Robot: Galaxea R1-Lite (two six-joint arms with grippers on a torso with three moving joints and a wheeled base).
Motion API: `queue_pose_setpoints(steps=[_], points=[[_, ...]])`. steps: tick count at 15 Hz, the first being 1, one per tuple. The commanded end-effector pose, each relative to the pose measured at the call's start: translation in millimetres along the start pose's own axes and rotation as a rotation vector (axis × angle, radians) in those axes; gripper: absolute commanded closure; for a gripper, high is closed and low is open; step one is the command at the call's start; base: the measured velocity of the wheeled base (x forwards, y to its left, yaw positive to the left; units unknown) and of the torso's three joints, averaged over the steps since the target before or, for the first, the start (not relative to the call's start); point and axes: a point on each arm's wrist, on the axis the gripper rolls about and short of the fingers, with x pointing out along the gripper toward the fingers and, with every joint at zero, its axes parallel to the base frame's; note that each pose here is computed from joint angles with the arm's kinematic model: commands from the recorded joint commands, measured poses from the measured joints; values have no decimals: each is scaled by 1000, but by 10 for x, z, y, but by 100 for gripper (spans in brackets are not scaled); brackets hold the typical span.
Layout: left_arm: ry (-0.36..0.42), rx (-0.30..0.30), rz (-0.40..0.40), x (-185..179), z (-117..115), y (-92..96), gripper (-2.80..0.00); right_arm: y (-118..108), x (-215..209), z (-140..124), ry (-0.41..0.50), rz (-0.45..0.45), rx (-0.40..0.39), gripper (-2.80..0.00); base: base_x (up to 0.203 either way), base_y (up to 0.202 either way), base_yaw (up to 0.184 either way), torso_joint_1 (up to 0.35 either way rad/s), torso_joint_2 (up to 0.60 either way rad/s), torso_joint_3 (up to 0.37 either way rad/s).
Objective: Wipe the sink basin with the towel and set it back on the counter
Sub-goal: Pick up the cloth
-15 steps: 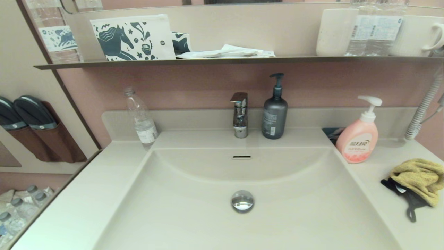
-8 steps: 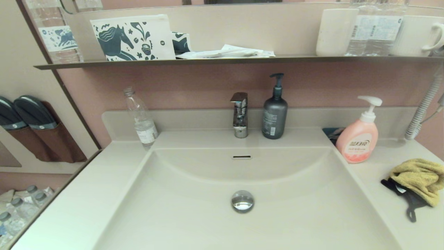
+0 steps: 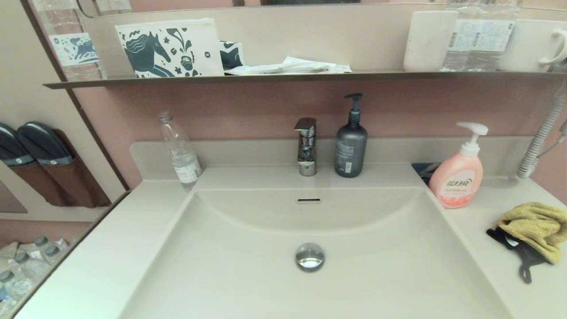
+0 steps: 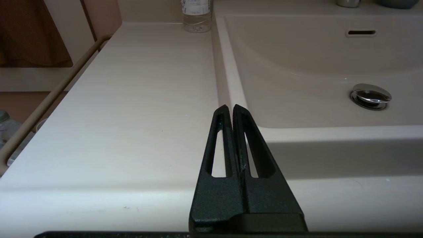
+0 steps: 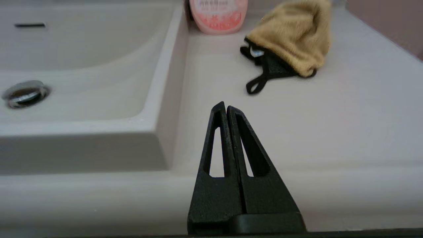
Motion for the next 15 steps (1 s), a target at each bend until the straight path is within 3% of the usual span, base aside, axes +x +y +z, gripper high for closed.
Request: queue_pose_setpoints(steps=[1,6,8,15], points=[[2,0,0,1,0,0,0,3,11,175,21,0,1,0,0,0,0,0,0,0],[0,0,1,0,0,0,0,13,231,752,93,-6,0,0,0,0,0,0,0,0],[0,0,1,0,0,0,0,10,403,943,144,-52,-4,0,0,0,0,0,0,0],[1,0,1,1,0,0,0,-133,1082,1304,308,-382,-20,0,0,0,0,0,0,0]])
